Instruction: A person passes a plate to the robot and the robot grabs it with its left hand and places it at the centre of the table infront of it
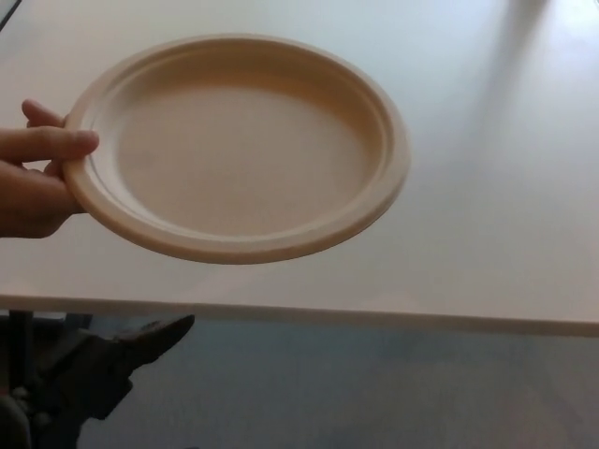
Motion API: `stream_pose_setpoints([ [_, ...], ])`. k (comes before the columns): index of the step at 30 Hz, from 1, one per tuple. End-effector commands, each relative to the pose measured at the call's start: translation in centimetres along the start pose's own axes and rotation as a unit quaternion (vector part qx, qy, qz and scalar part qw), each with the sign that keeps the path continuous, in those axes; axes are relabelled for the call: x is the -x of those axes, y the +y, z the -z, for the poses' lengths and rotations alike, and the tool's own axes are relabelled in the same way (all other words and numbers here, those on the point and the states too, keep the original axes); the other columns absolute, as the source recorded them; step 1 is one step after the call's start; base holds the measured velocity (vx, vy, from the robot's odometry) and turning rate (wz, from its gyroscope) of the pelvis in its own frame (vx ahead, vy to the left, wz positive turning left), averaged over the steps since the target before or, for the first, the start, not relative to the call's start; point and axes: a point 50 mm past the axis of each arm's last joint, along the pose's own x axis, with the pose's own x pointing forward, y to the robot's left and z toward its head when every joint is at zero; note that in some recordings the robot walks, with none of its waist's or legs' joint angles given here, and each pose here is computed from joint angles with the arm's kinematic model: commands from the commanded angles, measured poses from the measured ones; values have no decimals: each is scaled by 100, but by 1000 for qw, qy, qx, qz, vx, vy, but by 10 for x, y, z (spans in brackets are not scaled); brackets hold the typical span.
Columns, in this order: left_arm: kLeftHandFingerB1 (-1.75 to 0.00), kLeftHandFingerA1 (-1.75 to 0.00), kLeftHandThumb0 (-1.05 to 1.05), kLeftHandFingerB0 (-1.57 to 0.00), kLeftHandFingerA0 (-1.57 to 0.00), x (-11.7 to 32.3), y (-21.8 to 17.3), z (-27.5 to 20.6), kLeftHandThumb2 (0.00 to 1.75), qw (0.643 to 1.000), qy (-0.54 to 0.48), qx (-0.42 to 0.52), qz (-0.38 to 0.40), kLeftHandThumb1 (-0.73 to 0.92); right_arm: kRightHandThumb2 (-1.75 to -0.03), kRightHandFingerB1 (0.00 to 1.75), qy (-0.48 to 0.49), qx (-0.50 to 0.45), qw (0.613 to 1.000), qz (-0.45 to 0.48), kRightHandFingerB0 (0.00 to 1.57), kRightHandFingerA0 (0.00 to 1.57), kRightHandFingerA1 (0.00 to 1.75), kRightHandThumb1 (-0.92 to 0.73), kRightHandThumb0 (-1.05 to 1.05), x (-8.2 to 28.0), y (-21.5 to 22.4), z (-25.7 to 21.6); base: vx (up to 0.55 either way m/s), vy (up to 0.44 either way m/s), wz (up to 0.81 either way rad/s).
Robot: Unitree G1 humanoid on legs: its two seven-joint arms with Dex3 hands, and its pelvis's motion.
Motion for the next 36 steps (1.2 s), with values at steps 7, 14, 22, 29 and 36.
stream_pose_setpoints([
  [7,-34,-49,-69,-32,-35,-20,34,-68,56,943,-291,0,-161,51,-63,44,28,6,1000,-12,28,31,54,-79,-76,6,1,17,0,0,0],
  [14,-37,-58,-76,-33,-50,-27,44,-85,61,932,-270,-45,-238,71,-106,53,24,15,999,-13,21,33,63,-63,-80,5,-2,14,0,0,0],
  [22,-34,-59,-70,-38,-55,-37,45,-89,61,927,-281,-47,-246,67,-107,52,25,21,999,-11,21,35,63,-63,-80,3,-5,10,0,0,0],
  [29,-47,-52,-37,0,-1,-48,31,-74,86,960,-233,-118,-104,23,-107,53,21,21,999,-12,23,35,63,-63,-82,4,-5,11,0,0,0],
  [36,-38,-15,-70,-9,-3,-68,18,-59,82,969,-179,-171,-29,44,-65,45,27,28,999,-11,29,35,57,-77,-82,5,-7,13,0,0,0],
])
